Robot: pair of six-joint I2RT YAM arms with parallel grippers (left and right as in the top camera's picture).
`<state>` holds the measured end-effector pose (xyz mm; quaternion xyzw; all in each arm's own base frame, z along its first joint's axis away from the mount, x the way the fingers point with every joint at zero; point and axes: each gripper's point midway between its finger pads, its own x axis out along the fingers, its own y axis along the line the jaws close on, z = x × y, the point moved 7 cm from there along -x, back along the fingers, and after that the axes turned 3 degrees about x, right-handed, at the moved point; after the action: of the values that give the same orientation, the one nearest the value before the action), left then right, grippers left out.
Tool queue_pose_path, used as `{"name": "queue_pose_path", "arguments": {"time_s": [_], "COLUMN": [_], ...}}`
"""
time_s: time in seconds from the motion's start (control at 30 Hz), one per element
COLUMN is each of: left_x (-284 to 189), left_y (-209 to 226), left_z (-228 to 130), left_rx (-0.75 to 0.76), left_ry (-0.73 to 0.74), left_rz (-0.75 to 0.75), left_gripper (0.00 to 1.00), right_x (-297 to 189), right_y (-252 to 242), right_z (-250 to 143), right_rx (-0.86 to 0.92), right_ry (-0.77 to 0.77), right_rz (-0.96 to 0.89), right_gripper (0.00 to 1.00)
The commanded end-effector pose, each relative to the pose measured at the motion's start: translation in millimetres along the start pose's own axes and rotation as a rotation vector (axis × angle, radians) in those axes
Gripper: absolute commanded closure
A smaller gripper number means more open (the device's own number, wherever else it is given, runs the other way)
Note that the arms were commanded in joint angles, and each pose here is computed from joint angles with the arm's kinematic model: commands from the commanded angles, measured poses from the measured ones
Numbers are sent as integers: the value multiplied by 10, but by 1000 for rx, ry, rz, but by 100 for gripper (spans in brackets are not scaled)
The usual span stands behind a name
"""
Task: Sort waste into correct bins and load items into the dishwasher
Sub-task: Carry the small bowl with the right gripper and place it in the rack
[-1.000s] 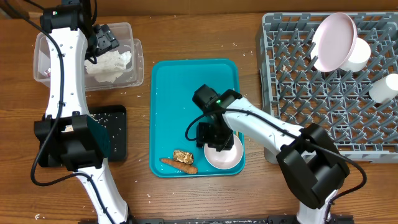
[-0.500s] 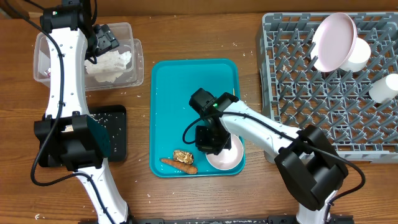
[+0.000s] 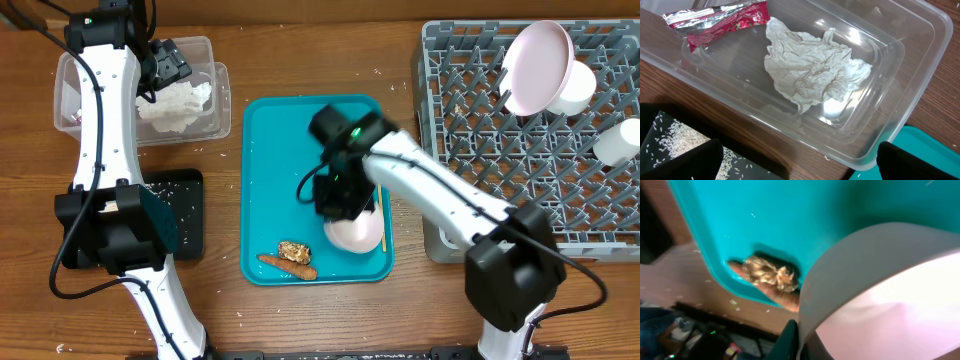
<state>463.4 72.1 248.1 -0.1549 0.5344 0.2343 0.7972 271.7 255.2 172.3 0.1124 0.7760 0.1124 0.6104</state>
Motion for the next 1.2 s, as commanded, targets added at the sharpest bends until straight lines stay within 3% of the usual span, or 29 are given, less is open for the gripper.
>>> {"name": "queue_pose_path", "arguments": {"time_s": [0.0,0.27,0.5,0.8,1.17], "left_x": [62,62,62,62,62], "left_y": [-21,-21,-21,-21,-21], "left_z": [-18,-18,-18,-18,-18], "left_rx": [-5,-5,-5,-5,-5], "left_ry": [7,7,7,7,7], "left_rz": [19,19,19,19,19], "left_gripper": [0,0,0,0,0], "right_x": [-769,-1873,-2382,-2480,-1980], "right_y": [-225,-1275,-2393,-3264,-3779], "right_z": [173,243,211,266,725], "right_rx": [-59,-64,-116,-27,80], "right_ry": [-137,-355,-640,-838,-796], "right_rz": [83,341,636,790,960], "right_gripper": [96,96,96,96,96]}}
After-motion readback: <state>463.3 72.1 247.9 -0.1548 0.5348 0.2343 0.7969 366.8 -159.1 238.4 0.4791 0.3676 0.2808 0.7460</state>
